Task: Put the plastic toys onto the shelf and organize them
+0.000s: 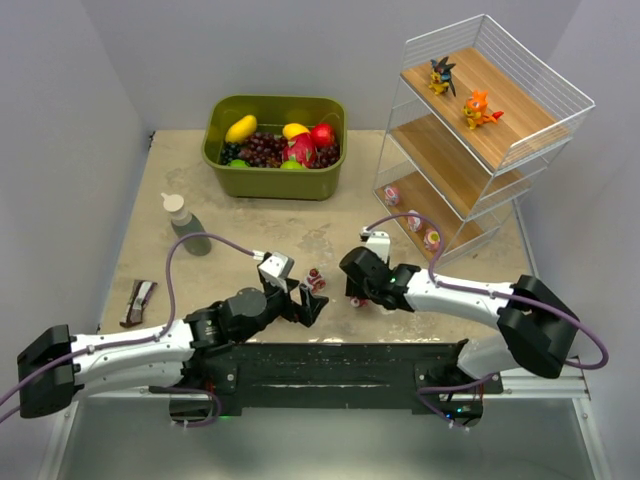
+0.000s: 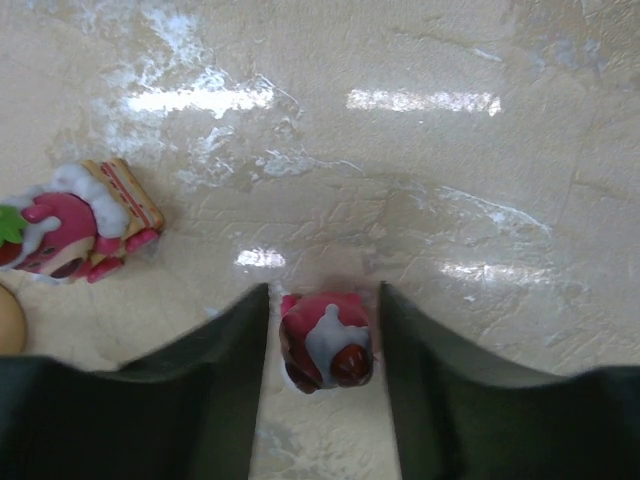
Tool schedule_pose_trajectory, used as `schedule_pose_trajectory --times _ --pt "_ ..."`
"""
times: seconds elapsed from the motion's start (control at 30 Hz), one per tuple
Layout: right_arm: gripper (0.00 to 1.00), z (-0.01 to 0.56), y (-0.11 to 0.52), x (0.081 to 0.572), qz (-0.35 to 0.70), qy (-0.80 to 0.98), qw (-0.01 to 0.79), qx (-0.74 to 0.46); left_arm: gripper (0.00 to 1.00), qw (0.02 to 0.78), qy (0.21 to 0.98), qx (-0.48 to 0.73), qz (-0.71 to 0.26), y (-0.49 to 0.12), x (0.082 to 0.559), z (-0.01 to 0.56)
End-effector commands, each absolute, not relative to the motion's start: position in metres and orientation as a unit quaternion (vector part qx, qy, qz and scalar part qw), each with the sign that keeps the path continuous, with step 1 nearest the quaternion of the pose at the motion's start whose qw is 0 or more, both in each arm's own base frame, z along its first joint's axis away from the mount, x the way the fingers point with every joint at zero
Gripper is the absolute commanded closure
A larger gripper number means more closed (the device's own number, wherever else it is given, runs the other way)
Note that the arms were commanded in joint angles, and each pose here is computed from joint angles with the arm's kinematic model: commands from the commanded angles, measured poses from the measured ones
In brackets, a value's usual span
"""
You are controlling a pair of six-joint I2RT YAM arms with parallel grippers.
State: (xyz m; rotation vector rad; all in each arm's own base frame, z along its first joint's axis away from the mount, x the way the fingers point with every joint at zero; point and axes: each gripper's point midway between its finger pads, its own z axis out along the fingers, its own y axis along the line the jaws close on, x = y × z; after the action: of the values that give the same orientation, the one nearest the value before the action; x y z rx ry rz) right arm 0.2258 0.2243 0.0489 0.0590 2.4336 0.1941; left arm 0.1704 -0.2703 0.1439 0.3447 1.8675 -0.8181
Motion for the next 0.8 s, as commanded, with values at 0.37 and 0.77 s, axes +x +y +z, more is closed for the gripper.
schedule_pose_trajectory --times 0.37,0.77 --pt "0.22 0.140 0.227 0.232 0.154 0.896 0.414 0.037 0.00 0.565 0.726 0.158 -0.358 -0.299 0.176 0.163" --pt "0.22 0.274 0.208 0.214 0.241 0.833 0.497 -0.017 0.07 0.567 0.707 0.224 -0.360 -0.360 0.178 0.143"
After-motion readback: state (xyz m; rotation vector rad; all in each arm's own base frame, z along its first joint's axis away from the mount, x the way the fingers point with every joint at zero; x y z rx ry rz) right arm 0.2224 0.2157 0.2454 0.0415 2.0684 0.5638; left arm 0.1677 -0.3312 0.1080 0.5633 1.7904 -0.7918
